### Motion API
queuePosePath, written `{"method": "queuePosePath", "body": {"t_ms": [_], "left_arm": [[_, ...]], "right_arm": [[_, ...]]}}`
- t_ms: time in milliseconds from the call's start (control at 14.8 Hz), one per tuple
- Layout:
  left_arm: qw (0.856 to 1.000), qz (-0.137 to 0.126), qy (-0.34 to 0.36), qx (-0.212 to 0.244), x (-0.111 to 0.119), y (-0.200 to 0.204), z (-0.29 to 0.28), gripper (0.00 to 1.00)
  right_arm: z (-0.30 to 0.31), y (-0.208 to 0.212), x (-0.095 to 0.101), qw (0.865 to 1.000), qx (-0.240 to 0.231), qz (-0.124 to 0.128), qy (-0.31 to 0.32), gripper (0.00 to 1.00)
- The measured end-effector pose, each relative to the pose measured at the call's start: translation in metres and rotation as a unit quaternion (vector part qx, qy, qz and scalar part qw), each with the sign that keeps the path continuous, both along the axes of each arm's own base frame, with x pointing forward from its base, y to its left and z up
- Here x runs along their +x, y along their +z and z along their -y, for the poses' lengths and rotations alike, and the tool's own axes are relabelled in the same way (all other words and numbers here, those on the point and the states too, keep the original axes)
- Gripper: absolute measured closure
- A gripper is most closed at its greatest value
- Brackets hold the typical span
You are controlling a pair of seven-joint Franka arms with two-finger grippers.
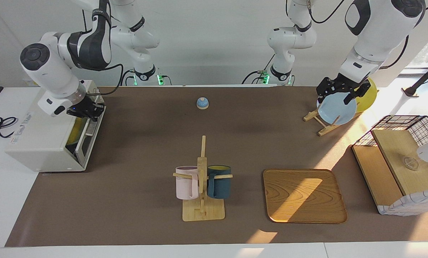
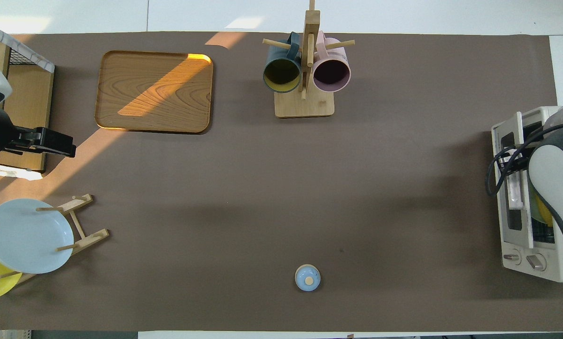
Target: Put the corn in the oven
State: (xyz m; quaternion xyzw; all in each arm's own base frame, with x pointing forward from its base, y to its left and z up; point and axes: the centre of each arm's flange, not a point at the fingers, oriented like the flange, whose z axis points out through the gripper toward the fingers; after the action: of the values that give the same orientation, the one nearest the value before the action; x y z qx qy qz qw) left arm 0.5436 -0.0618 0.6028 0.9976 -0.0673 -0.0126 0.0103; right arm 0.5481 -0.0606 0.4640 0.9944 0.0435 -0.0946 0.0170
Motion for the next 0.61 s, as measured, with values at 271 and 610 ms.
{"method": "queuePosePath", "body": {"t_ms": [271,610], "left_arm": [[1.0,0.0,0.0,0.0,0.0,0.0,0.0,0.0],[1.0,0.0,0.0,0.0,0.0,0.0,0.0,0.0]], "right_arm": [[0.012,-0.008,-0.007,1.0,-0.014,-0.012,0.012,0.99],[0.028,0.009,-0.014,0.998,-0.042,-0.028,0.047,0.99]]}}
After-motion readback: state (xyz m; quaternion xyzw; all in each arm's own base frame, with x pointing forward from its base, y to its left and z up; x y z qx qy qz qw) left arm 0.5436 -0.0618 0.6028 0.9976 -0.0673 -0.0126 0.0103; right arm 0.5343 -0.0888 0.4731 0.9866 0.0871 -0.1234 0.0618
